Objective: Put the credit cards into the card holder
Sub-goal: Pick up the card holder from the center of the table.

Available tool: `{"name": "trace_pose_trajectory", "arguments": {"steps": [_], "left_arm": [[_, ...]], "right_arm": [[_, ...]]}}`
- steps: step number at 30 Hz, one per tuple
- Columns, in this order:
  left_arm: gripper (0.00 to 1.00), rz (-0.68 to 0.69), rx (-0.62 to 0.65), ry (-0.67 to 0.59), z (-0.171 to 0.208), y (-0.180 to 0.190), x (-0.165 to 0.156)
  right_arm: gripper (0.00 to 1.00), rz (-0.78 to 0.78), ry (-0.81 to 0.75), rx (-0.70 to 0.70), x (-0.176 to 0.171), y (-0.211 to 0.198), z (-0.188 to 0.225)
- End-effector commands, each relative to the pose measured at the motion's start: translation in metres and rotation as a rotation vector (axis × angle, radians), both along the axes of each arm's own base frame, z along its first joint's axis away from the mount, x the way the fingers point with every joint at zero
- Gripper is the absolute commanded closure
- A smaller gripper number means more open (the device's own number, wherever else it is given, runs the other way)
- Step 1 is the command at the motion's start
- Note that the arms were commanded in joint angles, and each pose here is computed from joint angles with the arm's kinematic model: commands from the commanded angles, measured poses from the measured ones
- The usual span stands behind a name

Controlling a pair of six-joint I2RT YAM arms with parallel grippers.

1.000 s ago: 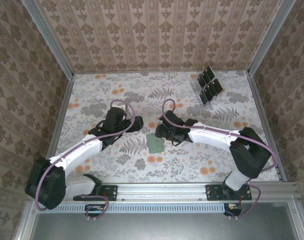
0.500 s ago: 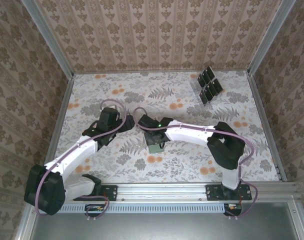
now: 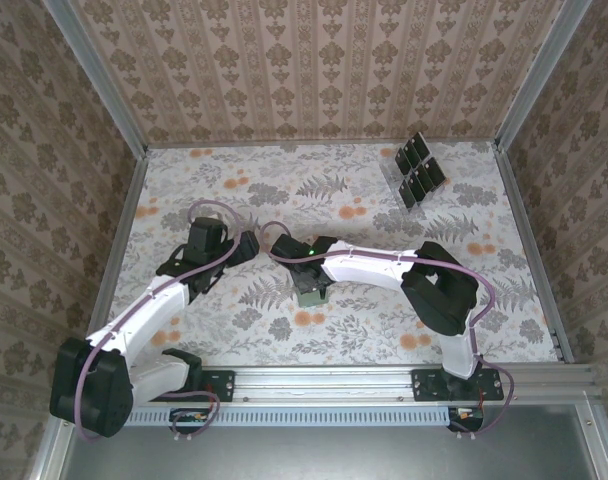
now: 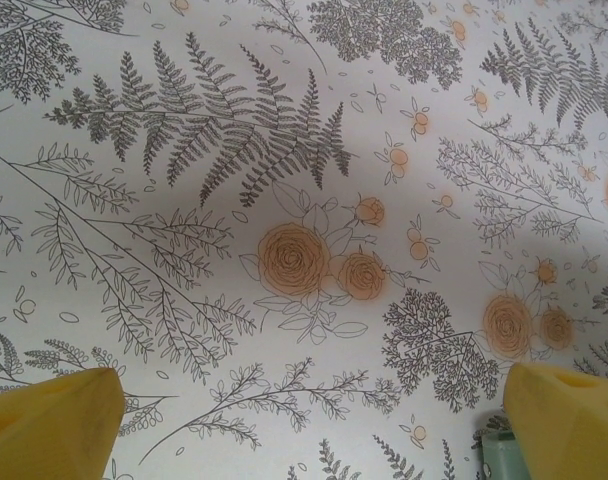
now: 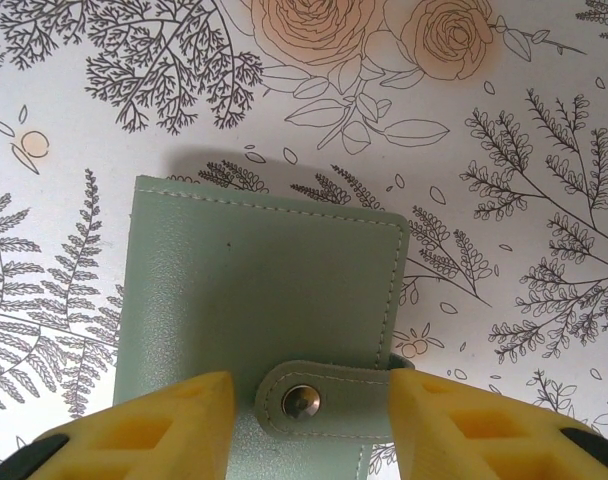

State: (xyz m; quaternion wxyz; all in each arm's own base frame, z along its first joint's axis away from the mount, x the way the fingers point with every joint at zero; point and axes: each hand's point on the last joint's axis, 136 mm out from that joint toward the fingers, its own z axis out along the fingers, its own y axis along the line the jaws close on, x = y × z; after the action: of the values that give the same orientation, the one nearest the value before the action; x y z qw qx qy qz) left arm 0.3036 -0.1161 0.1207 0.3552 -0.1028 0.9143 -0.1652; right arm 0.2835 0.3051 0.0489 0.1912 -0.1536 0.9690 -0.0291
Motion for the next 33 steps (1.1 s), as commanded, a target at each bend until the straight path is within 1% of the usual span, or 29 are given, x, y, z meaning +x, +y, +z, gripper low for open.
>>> {"name": "trace_pose_trajectory", "arguments": {"steps": [1,6,8,10,12,18,20,22,26,30,33], "left_arm": [[0.00,-0.001,-0.014,0.004,-0.001,0.001,-0.001],[0.00,-0.004,-0.019,0.006,-0.001,0.000,-0.002],[0.00,-0.004,-0.022,0.004,0.000,0.000,-0.002],[0.00,-0.006,-0.023,0.003,0.001,-0.001,-0.002],[0.00,-0.007,-0.024,0.002,0.001,-0.001,-0.002],[0.00,-0.006,-0.028,0.006,0.000,-0.001,-0.003],[0.00,-0.008,-0.030,0.007,0.000,-0.001,-0.003],[0.00,-0.010,-0.030,0.007,0.000,-0.002,-0.003],[0.00,-0.019,-0.037,0.009,0.001,-0.004,-0.002],[0.00,-0.039,-0.043,0.013,0.000,-0.009,-0.001],[0.00,-0.063,-0.062,0.018,-0.001,-0.015,-0.001]], "right_arm": [[0.59,0.006,-0.004,-0.065,0.001,-0.008,-0.003],[0.65,-0.001,0.004,-0.072,-0.002,-0.012,-0.008],[0.64,-0.006,0.005,-0.068,-0.003,-0.013,-0.008],[0.59,-0.010,0.006,-0.057,-0.005,-0.014,-0.007],[0.57,-0.013,0.005,-0.051,-0.006,-0.015,-0.007],[0.56,-0.018,0.014,-0.059,-0.008,-0.018,-0.013],[0.57,-0.019,0.020,-0.066,-0.009,-0.019,-0.017],[0.62,-0.018,0.023,-0.070,-0.010,-0.020,-0.019],[0.82,-0.009,0.028,-0.067,-0.012,-0.020,-0.020],[0.99,0.001,0.019,-0.055,-0.012,-0.020,-0.013],[1.00,-0.005,-0.012,-0.034,-0.008,-0.022,0.000]]}}
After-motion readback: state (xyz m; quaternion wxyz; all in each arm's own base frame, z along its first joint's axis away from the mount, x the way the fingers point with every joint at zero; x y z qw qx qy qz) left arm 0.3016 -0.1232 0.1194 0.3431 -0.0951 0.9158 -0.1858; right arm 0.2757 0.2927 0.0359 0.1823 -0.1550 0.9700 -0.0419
